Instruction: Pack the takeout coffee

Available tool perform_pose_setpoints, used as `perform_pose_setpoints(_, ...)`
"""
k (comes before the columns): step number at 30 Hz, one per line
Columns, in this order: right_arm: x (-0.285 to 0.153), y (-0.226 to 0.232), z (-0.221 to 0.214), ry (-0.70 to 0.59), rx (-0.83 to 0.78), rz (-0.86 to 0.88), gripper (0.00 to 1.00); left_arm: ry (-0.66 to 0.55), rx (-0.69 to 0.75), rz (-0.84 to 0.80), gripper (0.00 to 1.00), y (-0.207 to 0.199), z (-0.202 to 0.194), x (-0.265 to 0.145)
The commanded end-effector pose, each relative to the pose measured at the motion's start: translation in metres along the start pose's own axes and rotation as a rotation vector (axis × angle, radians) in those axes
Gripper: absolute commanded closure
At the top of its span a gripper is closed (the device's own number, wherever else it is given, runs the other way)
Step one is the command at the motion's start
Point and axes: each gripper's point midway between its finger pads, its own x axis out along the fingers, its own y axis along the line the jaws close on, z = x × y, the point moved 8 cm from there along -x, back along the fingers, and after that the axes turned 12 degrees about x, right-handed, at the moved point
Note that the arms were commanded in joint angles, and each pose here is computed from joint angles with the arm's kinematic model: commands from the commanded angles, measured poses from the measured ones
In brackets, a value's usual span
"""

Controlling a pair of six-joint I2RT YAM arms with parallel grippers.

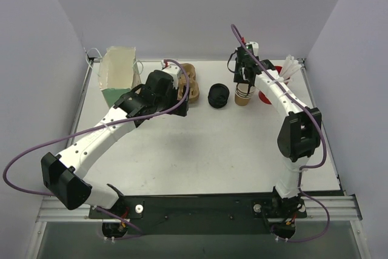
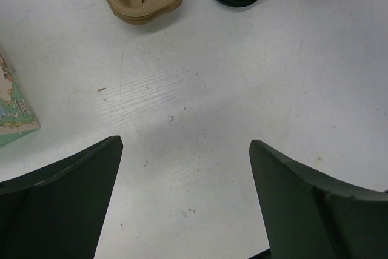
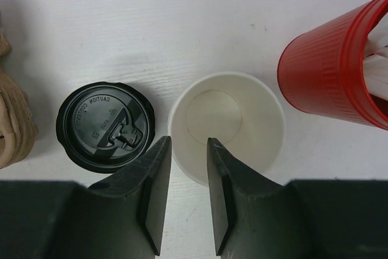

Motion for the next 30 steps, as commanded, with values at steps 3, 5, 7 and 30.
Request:
perform_pose_setpoints(3,0.002,0.003,0.005,0.007,-0.013,0.021,0.74,-0.052,-0.006,-0.011,0.03,0.001,0.018,-0.007)
perform_pose_setpoints(5,0.005,0.004,0.002,0.016,-0.017,0.020,0.74,-0.046,-0.008,-0.014,0.03,0.001,0.018,-0.005)
perform_pose_setpoints(7,0.007,0.006,0.001,0.025,-0.019,0.031,0.74,-0.043,-0.010,-0.014,0.03,0.001,0.017,-0.004)
perform_pose_setpoints(30,0.024,0.006,-0.009,0.065,-0.054,-0.010,0.82,-0.038,-0.009,-0.009,0.03,0.004,0.018,-0.001)
